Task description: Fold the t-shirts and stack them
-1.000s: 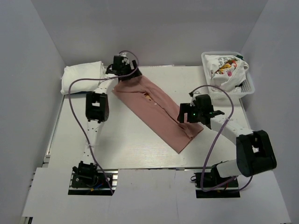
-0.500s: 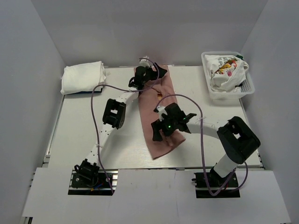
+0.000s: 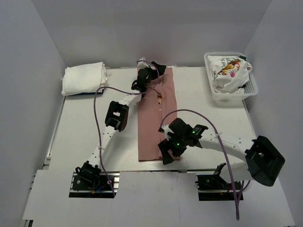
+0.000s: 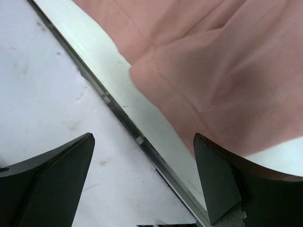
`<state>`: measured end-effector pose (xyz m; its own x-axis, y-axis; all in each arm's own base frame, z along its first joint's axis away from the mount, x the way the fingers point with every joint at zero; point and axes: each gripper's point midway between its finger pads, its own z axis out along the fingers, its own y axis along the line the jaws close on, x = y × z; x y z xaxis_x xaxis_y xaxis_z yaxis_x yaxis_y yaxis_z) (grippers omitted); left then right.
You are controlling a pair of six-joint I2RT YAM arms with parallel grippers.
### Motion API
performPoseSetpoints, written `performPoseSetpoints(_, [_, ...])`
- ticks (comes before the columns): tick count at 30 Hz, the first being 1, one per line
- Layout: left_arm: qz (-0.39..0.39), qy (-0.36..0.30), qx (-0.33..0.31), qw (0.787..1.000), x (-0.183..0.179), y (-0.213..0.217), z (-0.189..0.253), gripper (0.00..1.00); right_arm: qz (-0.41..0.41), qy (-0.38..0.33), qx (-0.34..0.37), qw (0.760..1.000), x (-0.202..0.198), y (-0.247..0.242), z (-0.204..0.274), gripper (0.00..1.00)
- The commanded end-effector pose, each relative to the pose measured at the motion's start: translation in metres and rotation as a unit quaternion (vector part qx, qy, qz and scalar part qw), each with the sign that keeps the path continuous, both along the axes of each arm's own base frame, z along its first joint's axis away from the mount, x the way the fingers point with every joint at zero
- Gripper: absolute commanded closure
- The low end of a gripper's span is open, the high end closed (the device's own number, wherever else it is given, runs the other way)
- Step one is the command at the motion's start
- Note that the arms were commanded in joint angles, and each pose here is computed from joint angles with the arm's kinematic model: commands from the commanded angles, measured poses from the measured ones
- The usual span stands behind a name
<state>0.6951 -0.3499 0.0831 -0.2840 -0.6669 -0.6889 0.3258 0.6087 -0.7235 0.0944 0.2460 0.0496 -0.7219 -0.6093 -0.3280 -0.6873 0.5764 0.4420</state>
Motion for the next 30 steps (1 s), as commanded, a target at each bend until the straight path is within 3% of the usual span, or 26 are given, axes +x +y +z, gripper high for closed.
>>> performPoseSetpoints(1, [0.002, -0.024, -0.015, 1.0, 0.005, 0.008, 0.039, 0.0, -0.01, -0.035, 0.039, 0.999, 0.009, 0.009, 0.024, 0.1])
performPoseSetpoints(6, [-0.026, -0.092, -0.01, 0.995, -0.017, 0.007, 0.169, 0.0, -0.097, -0.194, 0.081, 0.973, 0.062, 0.003, 0.072, 0.1])
performPoseSetpoints(7, [-0.033, -0.108, -0.001, 0.994, -0.024, 0.008, 0.195, 0.0, -0.106, -0.197, 0.084, 0.971, 0.063, 0.002, 0.075, 0.1])
performPoseSetpoints(8, [-0.039, -0.143, -0.003, 0.989, -0.04, 0.012, 0.251, 0.0, -0.108, -0.205, 0.099, 0.968, 0.061, 0.0, 0.083, 0.1])
performPoseSetpoints(11, [-0.084, -0.142, 0.036, 0.986, -0.077, 0.012, 0.301, 0.0, -0.132, -0.212, 0.092, 0.964, 0.059, -0.012, 0.08, 0.1])
performPoseSetpoints(12, [-0.096, -0.154, 0.043, 0.982, -0.107, 0.021, 0.341, 0.0, -0.137, -0.203, 0.073, 0.967, 0.056, -0.02, 0.072, 0.1])
performPoseSetpoints(14, [-0.112, -0.129, 0.085, 0.982, -0.142, 0.033, 0.352, 0.0, -0.138, -0.188, 0.055, 0.971, 0.049, -0.025, 0.064, 0.1])
performPoseSetpoints(15, [-0.11, -0.079, 0.111, 0.985, -0.154, 0.041, 0.321, 0.0, -0.155, -0.183, 0.021, 0.971, 0.048, -0.039, 0.05, 0.1])
performPoseSetpoints(16, [-0.096, -0.098, 0.113, 0.984, -0.197, 0.06, 0.367, 0.0, -0.175, -0.17, 0.009, 0.97, 0.046, -0.043, 0.043, 0.1])
performPoseSetpoints(17, [-0.064, -0.049, 0.125, 0.989, -0.21, 0.08, 0.35, 0.0, -0.199, -0.171, -0.004, 0.965, 0.049, -0.049, 0.039, 0.1])
performPoseSetpoints(18, [-0.077, 0.015, 0.143, 0.987, -0.228, 0.086, 0.286, 0.0, -0.214, -0.154, -0.023, 0.964, 0.044, -0.056, 0.029, 0.1])
performPoseSetpoints(19, [-0.085, 0.025, 0.138, 0.986, -0.25, 0.092, 0.275, 0.0, -0.226, -0.139, -0.03, 0.964, 0.04, -0.058, 0.023, 0.1])
performPoseSetpoints(20, [-0.076, 0.004, 0.095, 0.993, -0.286, 0.107, 0.304, 0.0, -0.232, -0.13, -0.035, 0.963, 0.037, -0.06, 0.019, 0.1])
performPoseSetpoints(21, [-0.095, 0.069, 0.102, 0.988, -0.308, 0.108, 0.234, 0.0, -0.227, -0.121, -0.037, 0.966, 0.032, -0.061, 0.013, 0.1])
performPoseSetpoints(23, [-0.132, 0.103, 0.084, 0.982, -0.344, 0.109, 0.203, 0.0, -0.226, -0.097, -0.031, 0.969, 0.022, -0.06, 0.005, 0.1])
performPoseSetpoints(25, [-0.2, 0.164, 0.073, 0.963, -0.392, 0.102, 0.16, 0.0, -0.226, -0.086, -0.037, 0.97, 0.017, -0.064, -0.007, 0.1])
performPoseSetpoints(27, [-0.207, 0.252, 0.107, 0.939, -0.422, 0.112, 0.113, 0.0, -0.223, -0.081, -0.029, 0.971, 0.017, -0.059, -0.008, 0.1])
performPoseSetpoints(30, [-0.225, 0.329, 0.13, 0.908, -0.464, 0.119, 0.063, 0.0, -0.224, -0.077, -0.032, 0.971, 0.017, -0.056, -0.015, 0.1])
